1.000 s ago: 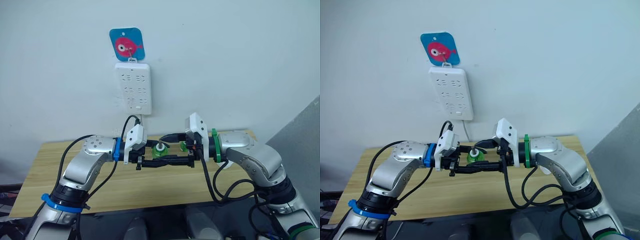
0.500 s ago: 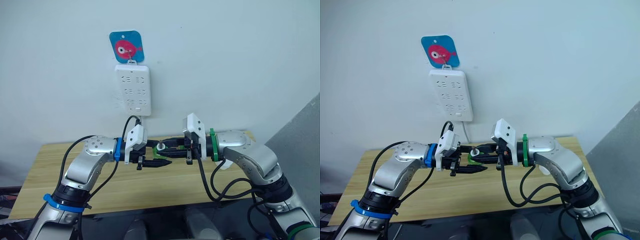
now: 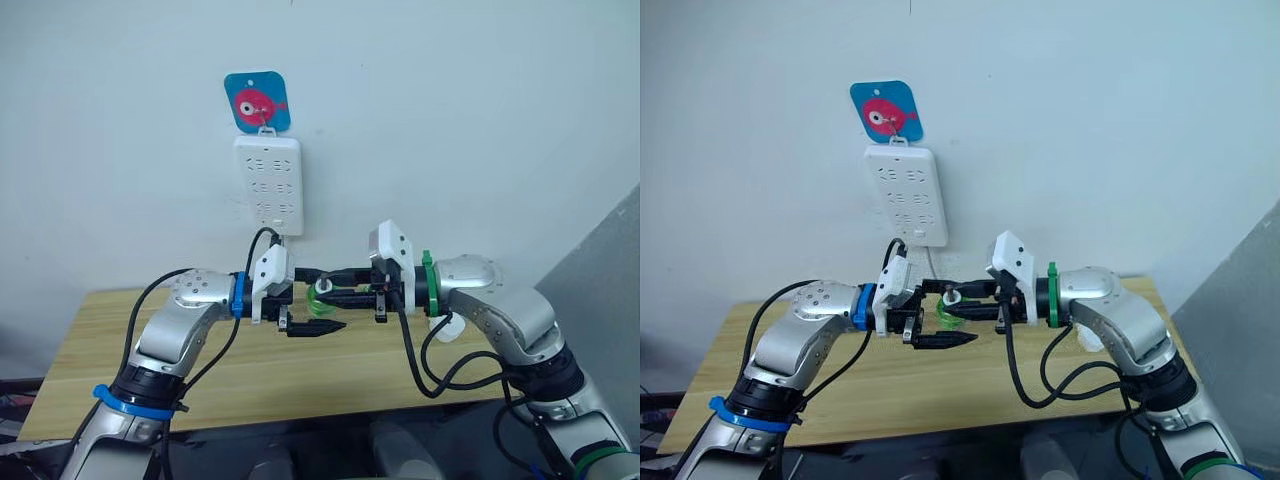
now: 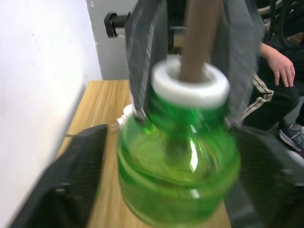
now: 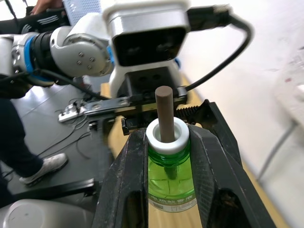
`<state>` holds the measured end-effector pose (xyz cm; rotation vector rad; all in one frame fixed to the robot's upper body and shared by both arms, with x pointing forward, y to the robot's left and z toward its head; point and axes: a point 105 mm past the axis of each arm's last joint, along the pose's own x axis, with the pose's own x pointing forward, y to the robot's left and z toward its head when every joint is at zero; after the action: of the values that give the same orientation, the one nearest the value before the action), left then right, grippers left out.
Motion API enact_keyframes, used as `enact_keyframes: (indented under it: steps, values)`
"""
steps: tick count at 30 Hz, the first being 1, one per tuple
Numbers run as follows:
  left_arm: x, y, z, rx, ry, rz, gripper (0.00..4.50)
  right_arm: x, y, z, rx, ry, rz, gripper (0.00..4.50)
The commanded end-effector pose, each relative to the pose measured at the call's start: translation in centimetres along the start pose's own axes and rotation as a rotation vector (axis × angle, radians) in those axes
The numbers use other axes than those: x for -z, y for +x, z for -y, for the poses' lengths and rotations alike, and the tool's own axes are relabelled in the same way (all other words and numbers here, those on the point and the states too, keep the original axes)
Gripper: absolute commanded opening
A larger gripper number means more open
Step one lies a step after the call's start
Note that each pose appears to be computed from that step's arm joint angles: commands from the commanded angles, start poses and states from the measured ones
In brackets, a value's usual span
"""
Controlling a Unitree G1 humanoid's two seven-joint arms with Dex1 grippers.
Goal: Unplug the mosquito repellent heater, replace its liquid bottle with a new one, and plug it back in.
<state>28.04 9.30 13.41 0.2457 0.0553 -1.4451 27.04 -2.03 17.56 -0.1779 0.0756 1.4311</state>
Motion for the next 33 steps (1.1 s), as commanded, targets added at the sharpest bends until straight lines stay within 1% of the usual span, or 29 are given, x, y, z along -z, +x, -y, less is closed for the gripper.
enact_keyframes:
  steps: [1,2,6,10,13,14,16,19,21,23,27,33]
  values:
    - [-1.5,-0.8,-0.8,-0.072,-0.052,0.065,4.50,-2.6,-1.7,0.9,0.051,0.004,0.101,0.81]
    - [-1.6,-0.9,-1.0,-0.094,-0.075,0.074,4.50,-2.9,-2.1,1.1,0.067,0.028,0.121,0.81]
    - [-3.3,-1.1,-1.5,-0.151,-0.235,0.200,4.50,-4.1,-3.7,2.2,0.137,0.198,0.253,0.81]
    - [-3.8,-1.1,-1.4,-0.160,-0.276,0.217,4.50,-4.4,-3.9,2.3,0.147,0.239,0.270,0.81]
    - [-6.9,-1.1,-1.9,-0.165,-0.407,0.408,4.50,-5.4,-4.6,2.7,0.171,0.442,0.464,0.81]
    - [-7.7,-1.1,-2.0,-0.160,-0.439,0.451,4.50,-5.6,-4.8,2.8,0.178,0.493,0.512,0.81]
    - [-8.8,-1.1,-2.0,-0.153,-0.477,0.500,4.50,-6.0,-4.9,2.8,0.188,0.570,0.588,0.81]
    - [-9.5,-0.7,-1.7,-0.145,-0.510,0.527,4.50,-6.5,-4.9,2.7,0.189,0.645,0.646,0.81]
    - [-10.4,-0.6,-1.8,-0.141,-0.540,0.578,4.50,-6.7,-4.8,2.6,0.190,0.684,0.671,0.81]
    - [-10.9,-0.6,-1.8,-0.131,-0.560,0.600,4.50,-6.7,-4.8,2.6,0.199,0.719,0.690,0.81]
    - [-10.8,-0.3,-1.5,-0.126,-0.576,0.582,4.50,-6.8,-4.8,2.7,0.211,0.747,0.700,0.81]
    - [-10.9,-0.1,-1.7,-0.136,-0.592,0.595,4.50,-6.9,-4.8,2.7,0.206,0.770,0.708,0.81]
